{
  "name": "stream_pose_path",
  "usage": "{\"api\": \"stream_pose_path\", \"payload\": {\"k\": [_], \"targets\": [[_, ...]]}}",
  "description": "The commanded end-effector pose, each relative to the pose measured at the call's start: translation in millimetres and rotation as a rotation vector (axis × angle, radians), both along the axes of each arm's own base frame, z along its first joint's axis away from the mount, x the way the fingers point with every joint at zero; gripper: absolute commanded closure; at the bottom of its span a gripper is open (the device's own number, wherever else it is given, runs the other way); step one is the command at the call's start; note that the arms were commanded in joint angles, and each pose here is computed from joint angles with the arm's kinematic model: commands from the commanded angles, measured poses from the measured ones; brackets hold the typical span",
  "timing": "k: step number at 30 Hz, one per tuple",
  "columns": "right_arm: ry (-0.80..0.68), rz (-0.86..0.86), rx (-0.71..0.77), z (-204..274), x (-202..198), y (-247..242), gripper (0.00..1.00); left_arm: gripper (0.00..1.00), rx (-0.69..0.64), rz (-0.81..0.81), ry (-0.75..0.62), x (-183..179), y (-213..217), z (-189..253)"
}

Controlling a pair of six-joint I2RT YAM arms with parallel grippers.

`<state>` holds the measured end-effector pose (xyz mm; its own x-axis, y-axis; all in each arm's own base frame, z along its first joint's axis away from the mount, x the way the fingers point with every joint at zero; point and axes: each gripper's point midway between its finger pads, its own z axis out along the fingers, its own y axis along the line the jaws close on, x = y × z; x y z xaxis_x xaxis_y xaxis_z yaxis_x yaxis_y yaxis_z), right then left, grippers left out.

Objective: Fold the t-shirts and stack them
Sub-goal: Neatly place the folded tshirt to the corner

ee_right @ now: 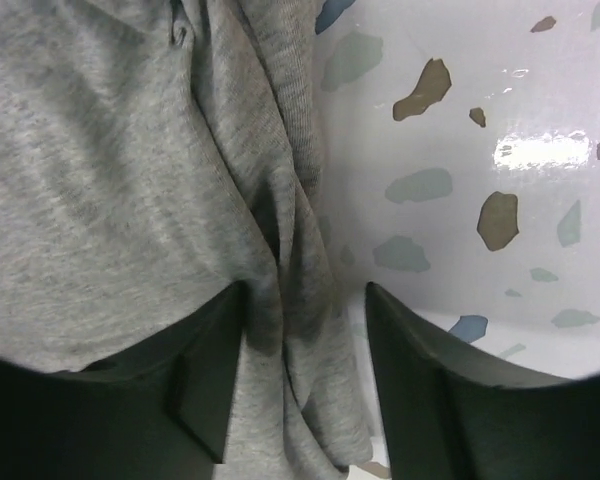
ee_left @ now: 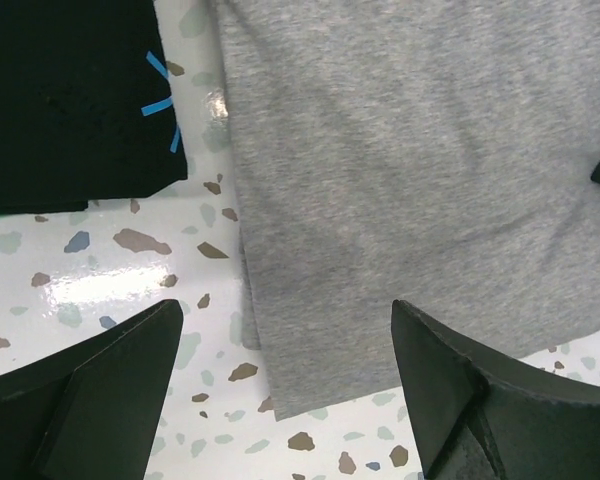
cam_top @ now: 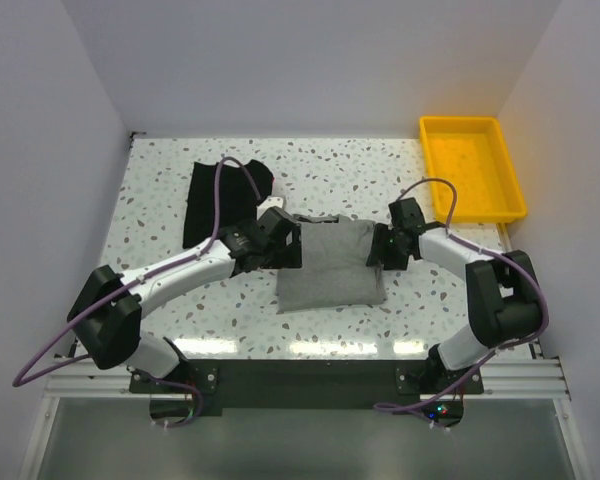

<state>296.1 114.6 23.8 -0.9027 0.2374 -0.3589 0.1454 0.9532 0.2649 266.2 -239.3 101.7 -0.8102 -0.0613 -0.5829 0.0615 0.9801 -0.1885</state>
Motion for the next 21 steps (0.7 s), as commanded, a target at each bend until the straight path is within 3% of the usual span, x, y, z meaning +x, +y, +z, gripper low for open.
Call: {"api": "stream_pose_path", "payload": {"k": [1, 2, 6, 10, 21], "targets": [[-0.051, -0.024, 0.022, 1.1, 15.3, 4.2, 0.49, 0.10, -0.039, -0.054, -0.025, 2.2, -14.4, 3.5], [-0.044, -0.023, 0.013, 0.4, 13.6, 3.1, 0.60, 0.10, -0.042, -0.060, -0.024, 1.4, -15.5, 3.2], [-0.031, -0.026, -0.033, -1.5, 10.9, -5.5, 0.84, 0.10, -0.049, -0.081, -0.013, 0.3, -21.7, -0.6], [-0.024, -0.048, -0.122, 0.8, 8.6, -24.0, 0.95, 0.10, -0.057, -0.108, -0.006, -0.3, -34.8, -3.5], [-0.016, -0.084, -0.142, 5.4, 7.2, -44.0, 0.90, 0.11, -0.028, -0.105, 0.039, 11.4, -53.2, -35.3]]}}
